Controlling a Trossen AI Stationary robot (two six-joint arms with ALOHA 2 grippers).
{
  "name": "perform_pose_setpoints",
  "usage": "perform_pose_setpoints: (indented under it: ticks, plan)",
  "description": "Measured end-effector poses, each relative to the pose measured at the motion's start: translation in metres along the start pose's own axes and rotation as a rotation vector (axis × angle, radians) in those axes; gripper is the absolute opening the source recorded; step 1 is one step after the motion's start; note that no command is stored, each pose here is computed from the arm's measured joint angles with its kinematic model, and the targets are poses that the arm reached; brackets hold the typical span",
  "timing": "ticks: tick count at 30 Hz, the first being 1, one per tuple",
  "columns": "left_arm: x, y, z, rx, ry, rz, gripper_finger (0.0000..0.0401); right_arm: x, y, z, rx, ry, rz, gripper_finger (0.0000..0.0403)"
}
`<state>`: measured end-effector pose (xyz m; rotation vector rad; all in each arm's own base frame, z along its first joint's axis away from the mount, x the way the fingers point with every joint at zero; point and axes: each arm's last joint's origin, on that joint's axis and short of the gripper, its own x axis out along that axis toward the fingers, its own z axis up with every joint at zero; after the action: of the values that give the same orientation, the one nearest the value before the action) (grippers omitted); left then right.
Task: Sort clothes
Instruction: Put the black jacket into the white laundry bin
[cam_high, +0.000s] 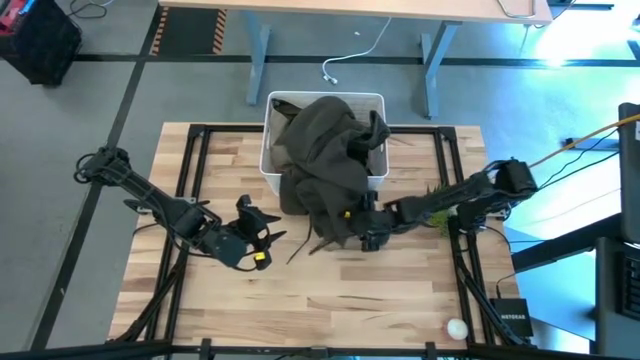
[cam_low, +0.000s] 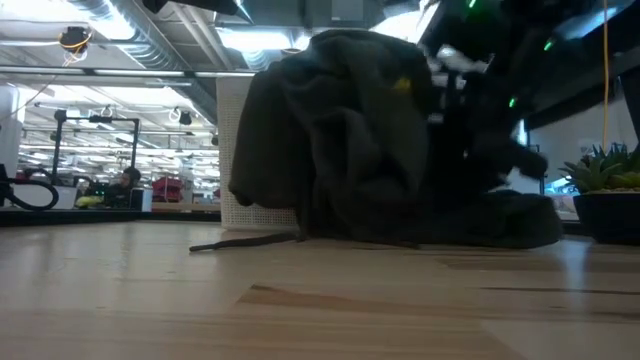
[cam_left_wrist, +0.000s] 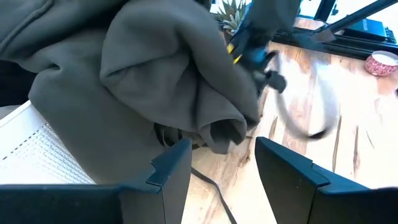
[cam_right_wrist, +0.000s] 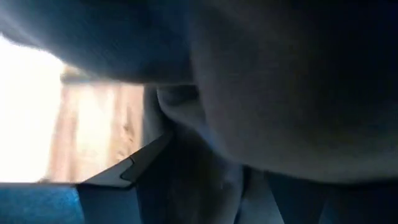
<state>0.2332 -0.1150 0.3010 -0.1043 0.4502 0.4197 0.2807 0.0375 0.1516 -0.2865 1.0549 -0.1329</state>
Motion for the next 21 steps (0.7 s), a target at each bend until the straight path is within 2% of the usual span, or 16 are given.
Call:
perform_pose_setpoints:
  ticks: [5,8,10,14,15,19,21]
  plan:
    - [0.0,0.0,0.0,-0.001,-0.001,0.0,0.0172,0.028,-0.006,-0.008,-0.036,0.086,0.013,0.0241]
    - [0.0,0.0,0.0,-0.001,-0.001,0.0,0.0172,0.038,-0.006,-0.011,-0.053,0.122,0.043,0.0215]
    - [0.0,0.0,0.0,-0.001,-0.001,0.0,0.0172,0.041,-0.005,-0.011,-0.055,0.124,0.059,0.017]
    - [0.0,0.0,0.0,-0.001,-0.001,0.0,0.0172,0.039,-0.005,-0.007,-0.064,0.126,0.083,0.0038]
    - [0.0,0.0,0.0,-0.001,-0.001,0.0,0.0172,0.037,-0.006,-0.003,-0.067,0.116,0.086,0.0023]
    - [0.0,0.0,0.0,0.006,-0.001,0.0,0.0172,0.021,-0.01,0.011,-0.068,0.054,0.117,0.0035]
    - [0.0,0.0,0.0,0.007,-0.001,0.0,0.0172,0.003,-0.017,0.027,-0.054,-0.032,0.114,0.0028]
